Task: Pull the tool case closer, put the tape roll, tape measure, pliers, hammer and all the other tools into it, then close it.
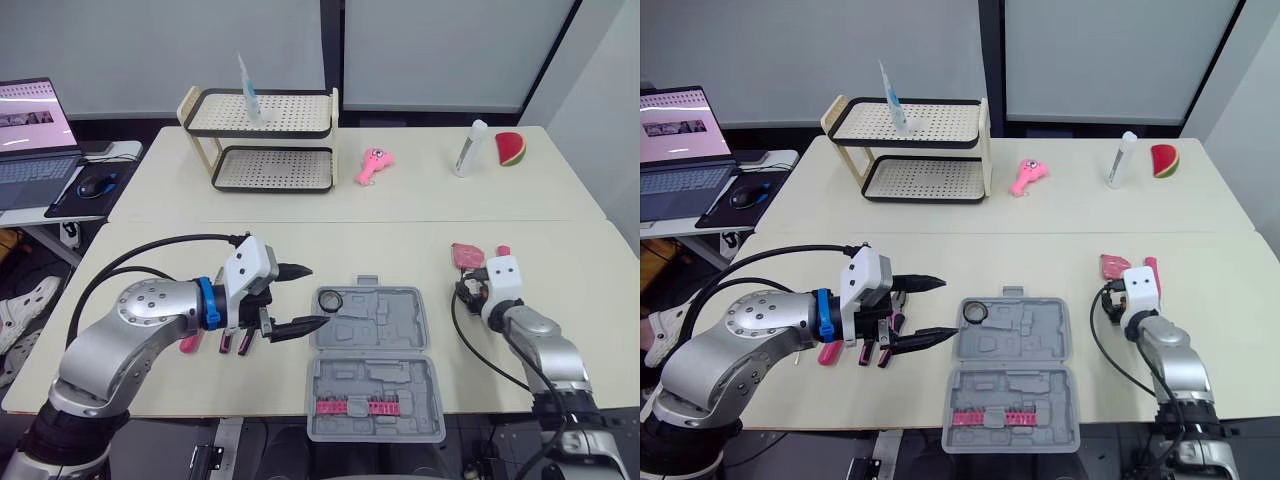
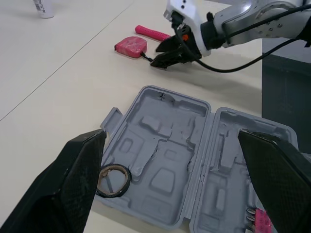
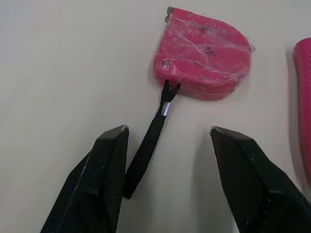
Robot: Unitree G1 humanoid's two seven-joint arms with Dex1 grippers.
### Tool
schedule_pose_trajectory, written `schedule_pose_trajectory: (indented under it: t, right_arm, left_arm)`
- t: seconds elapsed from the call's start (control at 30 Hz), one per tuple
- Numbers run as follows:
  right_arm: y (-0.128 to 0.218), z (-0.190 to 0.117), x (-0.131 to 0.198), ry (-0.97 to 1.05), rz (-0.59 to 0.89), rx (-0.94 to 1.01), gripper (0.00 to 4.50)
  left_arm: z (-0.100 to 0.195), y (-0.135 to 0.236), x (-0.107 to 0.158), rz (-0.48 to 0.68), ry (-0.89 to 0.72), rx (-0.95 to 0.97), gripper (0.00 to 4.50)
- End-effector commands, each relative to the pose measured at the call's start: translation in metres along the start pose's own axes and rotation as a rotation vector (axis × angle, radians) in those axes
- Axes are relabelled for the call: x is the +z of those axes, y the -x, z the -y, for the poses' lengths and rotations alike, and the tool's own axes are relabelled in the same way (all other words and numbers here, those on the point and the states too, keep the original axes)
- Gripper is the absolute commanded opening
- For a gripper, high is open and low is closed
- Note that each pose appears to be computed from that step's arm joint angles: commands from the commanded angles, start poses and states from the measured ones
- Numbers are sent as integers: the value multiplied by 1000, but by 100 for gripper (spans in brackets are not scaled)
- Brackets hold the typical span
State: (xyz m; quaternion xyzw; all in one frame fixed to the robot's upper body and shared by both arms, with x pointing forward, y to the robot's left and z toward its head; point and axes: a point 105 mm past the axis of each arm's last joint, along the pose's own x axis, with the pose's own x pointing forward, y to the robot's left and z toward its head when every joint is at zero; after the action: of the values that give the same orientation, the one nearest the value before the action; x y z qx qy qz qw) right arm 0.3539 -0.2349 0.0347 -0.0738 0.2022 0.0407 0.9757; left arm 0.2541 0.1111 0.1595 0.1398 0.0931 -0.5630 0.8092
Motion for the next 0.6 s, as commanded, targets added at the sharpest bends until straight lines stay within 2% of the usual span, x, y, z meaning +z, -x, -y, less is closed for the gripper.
schedule_pose_trajectory:
  t: [0.03,0.13,0.3,0.6]
  right_arm:
    - [-8,3,5,0,29,-26,291]
    - [-13,3,2,-27,17,-40,291]
    - [-15,1,-2,-52,-3,-41,210]
    - [-15,-3,-8,-69,-18,-33,122]
  left_arm:
    - [2,-4,9,17,-39,-7,450]
    - [2,-5,10,20,-40,-13,450]
    - [4,-6,10,16,-41,-23,450]
    - [5,-8,8,11,-44,-31,450]
